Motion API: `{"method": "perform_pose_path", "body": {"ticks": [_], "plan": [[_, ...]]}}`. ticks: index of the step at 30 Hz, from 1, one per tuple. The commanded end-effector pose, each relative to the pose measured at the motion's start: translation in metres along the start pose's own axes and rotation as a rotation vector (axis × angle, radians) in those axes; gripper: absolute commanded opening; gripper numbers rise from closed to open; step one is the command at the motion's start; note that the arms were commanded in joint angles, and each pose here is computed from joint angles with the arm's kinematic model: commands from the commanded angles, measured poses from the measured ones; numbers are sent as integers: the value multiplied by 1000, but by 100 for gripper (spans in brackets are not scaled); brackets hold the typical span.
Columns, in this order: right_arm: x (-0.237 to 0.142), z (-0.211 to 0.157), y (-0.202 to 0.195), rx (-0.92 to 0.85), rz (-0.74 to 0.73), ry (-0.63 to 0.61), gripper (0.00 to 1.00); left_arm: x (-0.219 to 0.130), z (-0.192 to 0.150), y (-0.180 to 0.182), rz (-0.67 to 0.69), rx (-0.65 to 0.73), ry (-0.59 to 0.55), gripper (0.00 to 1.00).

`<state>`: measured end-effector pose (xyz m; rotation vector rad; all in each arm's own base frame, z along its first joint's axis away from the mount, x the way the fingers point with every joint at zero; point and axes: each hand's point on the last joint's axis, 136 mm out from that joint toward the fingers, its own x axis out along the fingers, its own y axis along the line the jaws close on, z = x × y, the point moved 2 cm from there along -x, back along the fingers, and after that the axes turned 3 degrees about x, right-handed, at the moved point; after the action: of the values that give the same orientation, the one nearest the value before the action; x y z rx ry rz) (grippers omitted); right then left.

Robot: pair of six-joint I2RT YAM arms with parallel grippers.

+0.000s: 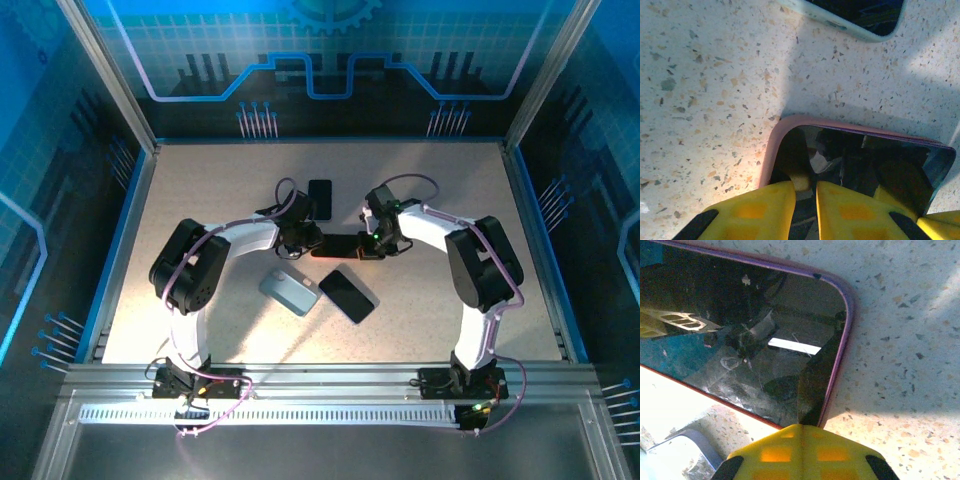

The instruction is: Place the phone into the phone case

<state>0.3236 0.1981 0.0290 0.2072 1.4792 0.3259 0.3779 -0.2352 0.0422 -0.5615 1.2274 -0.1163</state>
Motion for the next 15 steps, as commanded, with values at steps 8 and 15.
{"method": "perform_pose_path", "body": {"ticks": [8,15], "plan": [[27,-80,28,24,98,232,0,14,-28,49,178,-18,88,22],[-28,-36,45,-67,86,86,0,3,-20,39,148,-12,54,22]]}}
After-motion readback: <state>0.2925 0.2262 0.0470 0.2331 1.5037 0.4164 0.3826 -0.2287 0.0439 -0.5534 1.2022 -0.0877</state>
